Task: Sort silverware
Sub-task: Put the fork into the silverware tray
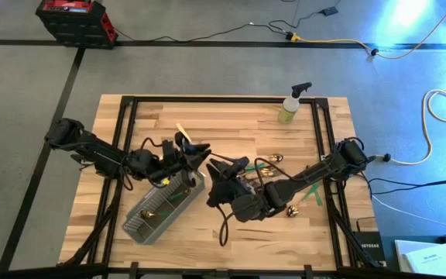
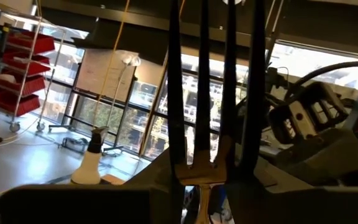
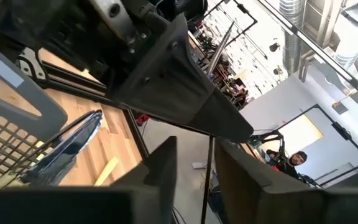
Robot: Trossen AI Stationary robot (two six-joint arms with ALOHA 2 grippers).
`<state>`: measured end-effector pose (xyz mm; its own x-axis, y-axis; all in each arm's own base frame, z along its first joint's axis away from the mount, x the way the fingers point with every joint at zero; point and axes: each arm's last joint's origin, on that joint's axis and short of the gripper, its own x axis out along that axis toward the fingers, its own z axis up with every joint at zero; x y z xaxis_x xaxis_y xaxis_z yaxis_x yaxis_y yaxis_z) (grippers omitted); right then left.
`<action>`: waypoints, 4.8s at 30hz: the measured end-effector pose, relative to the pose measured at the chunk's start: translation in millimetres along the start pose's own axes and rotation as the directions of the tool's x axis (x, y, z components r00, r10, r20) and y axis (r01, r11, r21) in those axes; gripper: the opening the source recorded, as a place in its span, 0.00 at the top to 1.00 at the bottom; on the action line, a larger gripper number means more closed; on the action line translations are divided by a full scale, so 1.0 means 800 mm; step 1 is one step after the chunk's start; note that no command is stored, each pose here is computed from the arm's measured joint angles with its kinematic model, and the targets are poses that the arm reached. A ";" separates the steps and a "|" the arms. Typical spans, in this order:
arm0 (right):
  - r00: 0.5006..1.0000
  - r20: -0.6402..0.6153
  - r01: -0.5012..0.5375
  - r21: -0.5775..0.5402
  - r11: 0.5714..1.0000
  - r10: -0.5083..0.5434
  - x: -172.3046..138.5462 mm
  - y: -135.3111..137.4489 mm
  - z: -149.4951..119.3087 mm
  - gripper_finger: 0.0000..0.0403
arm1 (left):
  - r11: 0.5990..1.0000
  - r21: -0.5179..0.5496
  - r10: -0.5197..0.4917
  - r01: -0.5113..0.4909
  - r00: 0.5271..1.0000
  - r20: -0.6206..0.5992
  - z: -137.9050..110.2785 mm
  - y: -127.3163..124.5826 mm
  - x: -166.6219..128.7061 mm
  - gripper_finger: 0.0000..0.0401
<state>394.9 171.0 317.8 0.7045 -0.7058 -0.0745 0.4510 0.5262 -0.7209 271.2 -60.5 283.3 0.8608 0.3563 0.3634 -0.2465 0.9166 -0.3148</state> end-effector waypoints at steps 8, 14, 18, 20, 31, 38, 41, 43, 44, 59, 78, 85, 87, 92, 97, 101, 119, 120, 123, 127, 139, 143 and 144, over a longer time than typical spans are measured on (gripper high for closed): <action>0.994 -0.053 0.094 -0.016 0.995 -0.095 -0.022 0.003 0.001 0.49 | 1.000 0.022 -0.003 0.003 1.000 0.001 0.000 0.000 0.000 0.82; 0.986 -0.072 0.153 0.010 0.988 -0.151 -0.053 0.008 0.003 0.42 | 1.000 0.023 -0.019 0.019 1.000 0.015 0.007 -0.005 -0.004 0.82; 0.984 -0.070 0.168 0.038 0.985 -0.165 -0.072 0.014 0.000 0.41 | 0.998 0.043 -0.042 0.042 0.999 0.013 0.017 -0.011 -0.010 0.83; 0.986 -0.060 0.159 0.058 0.986 -0.155 -0.079 0.019 -0.005 0.41 | 0.998 0.044 -0.045 0.044 0.999 0.019 0.022 -0.015 -0.015 0.82; 0.997 -0.072 -0.009 0.258 0.966 0.029 -0.087 0.034 -0.048 0.41 | 0.992 0.085 -0.087 0.090 0.995 -0.047 0.035 -0.037 -0.040 0.82; 0.963 -0.171 -0.130 0.384 0.914 0.208 -0.086 0.037 -0.069 0.41 | 0.981 0.094 -0.161 0.168 0.984 -0.080 0.053 -0.056 -0.067 0.82; 0.948 -0.191 -0.158 0.414 0.896 0.255 -0.087 0.038 -0.071 0.41 | 0.972 0.095 -0.203 0.214 0.973 -0.112 0.060 -0.063 -0.080 0.82; 0.940 -0.198 -0.172 0.427 0.888 0.277 -0.087 0.039 -0.071 0.41 | 0.963 0.102 -0.235 0.251 0.961 -0.147 0.064 -0.067 -0.091 0.82; 0.937 -0.200 -0.178 0.430 0.885 0.286 -0.087 0.039 -0.071 0.41 | 0.956 0.108 -0.252 0.272 0.953 -0.168 0.066 -0.069 -0.096 0.82; 0.930 -0.202 -0.194 0.441 0.876 0.307 -0.087 0.040 -0.071 0.41 | 0.865 0.057 -0.452 0.499 0.823 -0.345 0.101 -0.079 -0.173 0.82; 0.929 -0.200 -0.197 0.448 0.872 0.313 -0.087 0.040 -0.070 0.41 | 0.786 0.051 -0.518 0.616 0.701 -0.490 0.103 -0.081 -0.230 0.82; 0.929 -0.200 -0.197 0.448 0.872 0.313 -0.087 0.040 -0.070 0.41 | 0.758 0.032 -0.555 0.652 0.669 -0.495 0.107 -0.083 -0.243 0.82; 0.929 -0.200 -0.197 0.448 0.872 0.313 -0.087 0.040 -0.070 0.41 | 0.747 0.035 -0.561 0.664 0.658 -0.502 0.106 -0.083 -0.247 0.82; 0.929 -0.200 -0.197 0.448 0.872 0.313 -0.087 0.040 -0.070 0.41 | 0.741 0.044 -0.558 0.670 0.651 -0.514 0.107 -0.082 -0.254 0.82; 0.929 -0.200 -0.197 0.448 0.872 0.313 -0.087 0.040 -0.070 0.41 | 0.728 0.043 -0.569 0.684 0.637 -0.520 0.108 -0.082 -0.262 0.82; 0.929 -0.200 -0.197 0.448 0.872 0.313 -0.087 0.040 -0.070 0.41 | 0.715 0.028 -0.580 0.698 0.615 -0.535 0.108 -0.081 -0.269 0.82; 0.929 -0.198 -0.197 0.452 0.870 0.313 -0.087 0.041 -0.070 0.41 | 0.726 -0.030 -0.552 0.687 0.556 -0.621 0.096 -0.072 -0.283 0.82; 0.929 -0.198 -0.197 0.452 0.870 0.313 -0.087 0.041 -0.070 0.41 | 0.726 -0.030 -0.552 0.687 0.556 -0.621 0.096 -0.072 -0.283 0.82; 0.929 -0.199 -0.197 0.453 0.870 0.313 -0.087 0.041 -0.070 0.41 | 0.726 -0.030 -0.552 0.687 0.556 -0.621 0.096 -0.072 -0.283 0.82; 0.929 -0.199 -0.196 0.455 0.869 0.313 -0.087 0.041 -0.070 0.41 | 0.732 -0.036 -0.543 0.680 0.551 -0.633 0.095 -0.068 -0.282 0.82; 0.928 -0.199 -0.196 0.456 0.868 0.314 -0.087 0.041 -0.070 0.41 | 0.733 -0.034 -0.498 0.679 0.502 -0.707 0.086 -0.054 -0.286 0.82; 0.928 -0.199 -0.196 0.456 0.868 0.314 -0.087 0.041 -0.070 0.41 | 0.695 -0.087 -0.538 0.714 0.435 -0.722 0.086 -0.056 -0.288 0.82; 0.928 -0.199 -0.196 0.456 0.868 0.314 -0.087 0.041 -0.070 0.41 | 0.694 -0.093 -0.540 0.714 0.431 -0.722 0.086 -0.056 -0.289 0.82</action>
<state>329.9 211.1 260.8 0.6863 -0.5847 -0.4325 0.5037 0.8111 -0.2972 52.8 -171.2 273.7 0.8261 -0.4728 -0.3066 0.4849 0.8736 -0.0408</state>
